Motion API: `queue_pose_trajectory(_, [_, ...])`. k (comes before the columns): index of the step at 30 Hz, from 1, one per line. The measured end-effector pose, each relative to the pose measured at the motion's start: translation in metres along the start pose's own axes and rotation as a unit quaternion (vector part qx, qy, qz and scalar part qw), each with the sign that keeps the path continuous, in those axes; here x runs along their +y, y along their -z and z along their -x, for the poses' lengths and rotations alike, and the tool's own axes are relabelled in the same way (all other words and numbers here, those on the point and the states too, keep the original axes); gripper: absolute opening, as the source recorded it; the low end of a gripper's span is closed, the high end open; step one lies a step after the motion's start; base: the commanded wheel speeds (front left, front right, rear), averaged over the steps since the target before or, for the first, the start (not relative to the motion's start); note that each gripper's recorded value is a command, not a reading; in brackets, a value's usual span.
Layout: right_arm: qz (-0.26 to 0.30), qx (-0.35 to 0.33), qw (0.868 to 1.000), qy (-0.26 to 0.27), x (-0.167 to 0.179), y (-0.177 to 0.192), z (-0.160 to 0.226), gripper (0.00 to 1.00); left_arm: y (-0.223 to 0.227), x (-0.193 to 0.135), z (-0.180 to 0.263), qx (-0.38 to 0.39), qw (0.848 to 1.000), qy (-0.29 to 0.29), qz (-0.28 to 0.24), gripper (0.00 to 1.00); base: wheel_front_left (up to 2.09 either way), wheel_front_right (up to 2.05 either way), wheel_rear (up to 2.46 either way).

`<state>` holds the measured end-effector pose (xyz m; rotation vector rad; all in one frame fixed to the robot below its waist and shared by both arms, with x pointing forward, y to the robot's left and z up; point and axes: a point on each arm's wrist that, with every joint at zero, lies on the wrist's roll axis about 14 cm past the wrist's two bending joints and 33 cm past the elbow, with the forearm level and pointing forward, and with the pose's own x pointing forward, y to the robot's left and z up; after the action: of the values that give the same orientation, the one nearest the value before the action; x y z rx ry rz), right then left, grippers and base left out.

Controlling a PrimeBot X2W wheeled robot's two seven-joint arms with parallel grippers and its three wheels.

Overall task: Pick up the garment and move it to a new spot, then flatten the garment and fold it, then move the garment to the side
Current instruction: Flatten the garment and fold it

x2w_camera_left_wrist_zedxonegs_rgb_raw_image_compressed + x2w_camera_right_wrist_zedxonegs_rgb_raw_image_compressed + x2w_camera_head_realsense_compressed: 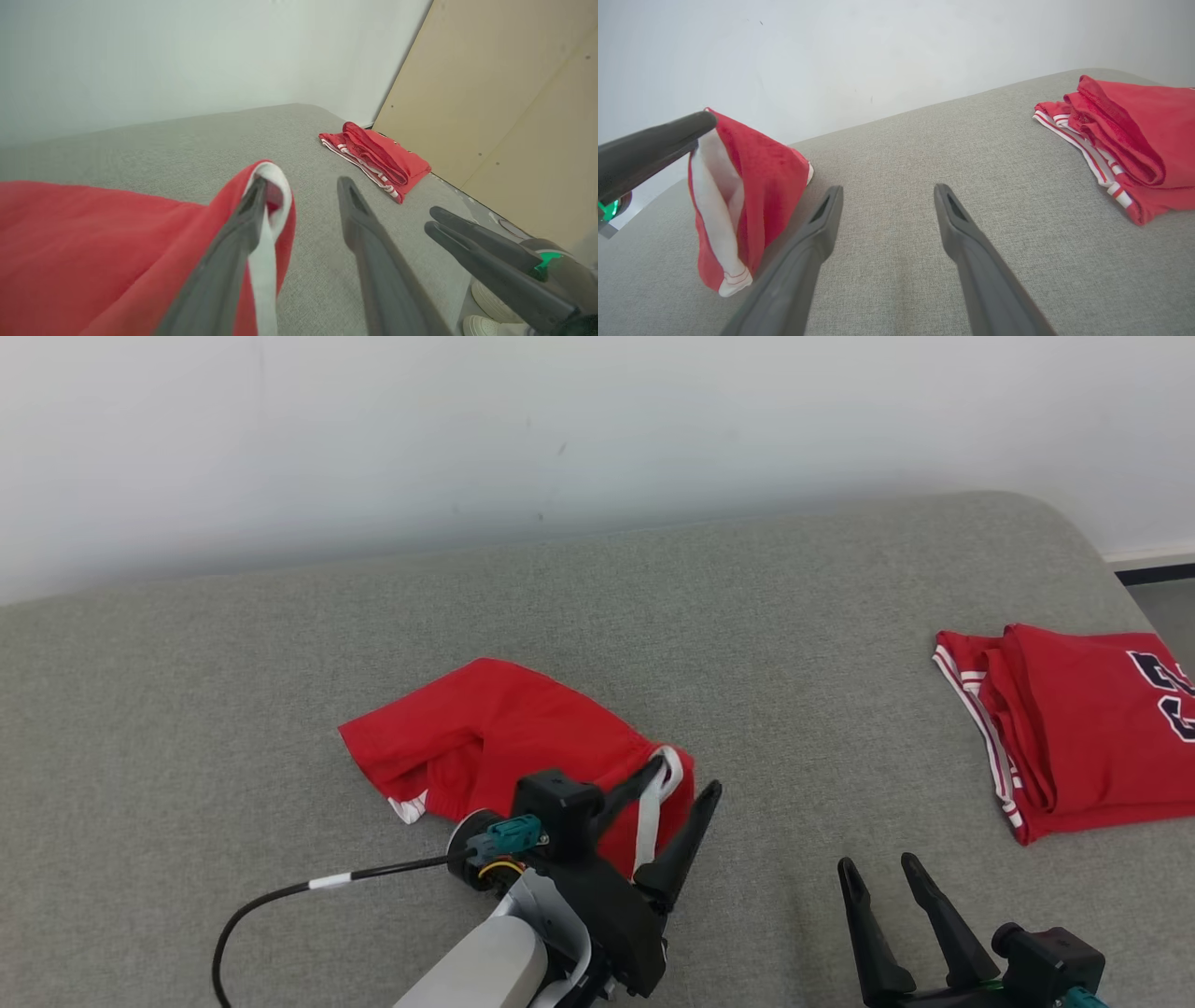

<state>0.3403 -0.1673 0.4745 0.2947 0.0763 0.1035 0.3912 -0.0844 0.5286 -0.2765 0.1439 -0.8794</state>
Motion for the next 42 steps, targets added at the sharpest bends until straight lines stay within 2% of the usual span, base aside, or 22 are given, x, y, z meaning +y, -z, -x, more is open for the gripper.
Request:
queue_pose_trajectory(3, [0.0, 0.002, 1.0, -0.003, 0.001, 0.001, -0.001, 1.0, 0.001, 0.004, 0.001, -0.001, 1.0, -0.006, 0.016, 1.0, 0.0, 0.0, 0.0])
queue_pose_trajectory(8, [0.01, 0.011, 1.0, -0.018, 0.007, 0.001, -0.004, 1.0, 0.01, 0.014, 0.014, -0.01, 0.997, -0.038, 0.071, 1.0, 0.0, 0.0, 0.0])
queue_pose_trajectory(13, [0.059, 0.04, 0.995, -0.073, 0.032, 0.002, -0.014, 1.0, -0.003, 0.051, 0.045, -0.071, 0.988, -0.115, 0.07, 1.0, 0.0, 0.0, 0.0])
queue_pose_trajectory(16, [0.097, 0.073, 0.984, -0.129, 0.061, 0.008, -0.021, 1.0, -0.011, 0.077, 0.073, -0.096, 0.98, -0.173, 0.036, 1.0, 0.0, 0.0, 0.0])
queue_pose_trajectory(19, [0.121, 0.096, 0.971, -0.18, 0.089, 0.012, -0.027, 1.0, -0.019, 0.098, 0.104, -0.114, 0.967, -0.229, 0.003, 1.0, 0.0, 0.0, 0.0])
queue_pose_trajectory(22, [0.149, 0.113, 0.956, -0.227, 0.115, 0.018, -0.033, 1.0, -0.038, 0.115, 0.139, -0.148, 0.946, -0.286, -0.033, 1.0, 0.0, 0.0, 0.0])
queue_pose_trajectory(27, [0.183, 0.153, 0.932, -0.274, 0.143, 0.037, -0.04, 1.0, -0.035, 0.129, 0.199, -0.157, 0.913, -0.372, -0.061, 1.0, 0.0, 0.0, 0.0])
queue_pose_trajectory(30, [0.204, 0.177, 0.92, -0.285, 0.15, 0.05, -0.043, 1.0, -0.034, 0.135, 0.23, -0.165, 0.891, -0.418, -0.071, 1.0, 0.0, 0.0, 0.0])
queue_pose_trajectory(34, [0.229, 0.199, 0.909, -0.286, 0.153, 0.064, -0.048, 1.0, -0.028, 0.135, 0.264, -0.164, 0.869, -0.461, -0.077, 1.0, 0.0, 0.0, 0.0])
queue_pose_trajectory(42, [0.281, 0.224, 0.895, -0.264, 0.143, 0.086, -0.056, 1.0, -0.016, 0.131, 0.302, -0.16, 0.847, -0.501, -0.077, 1.0, 0.0, 0.0, 0.0])
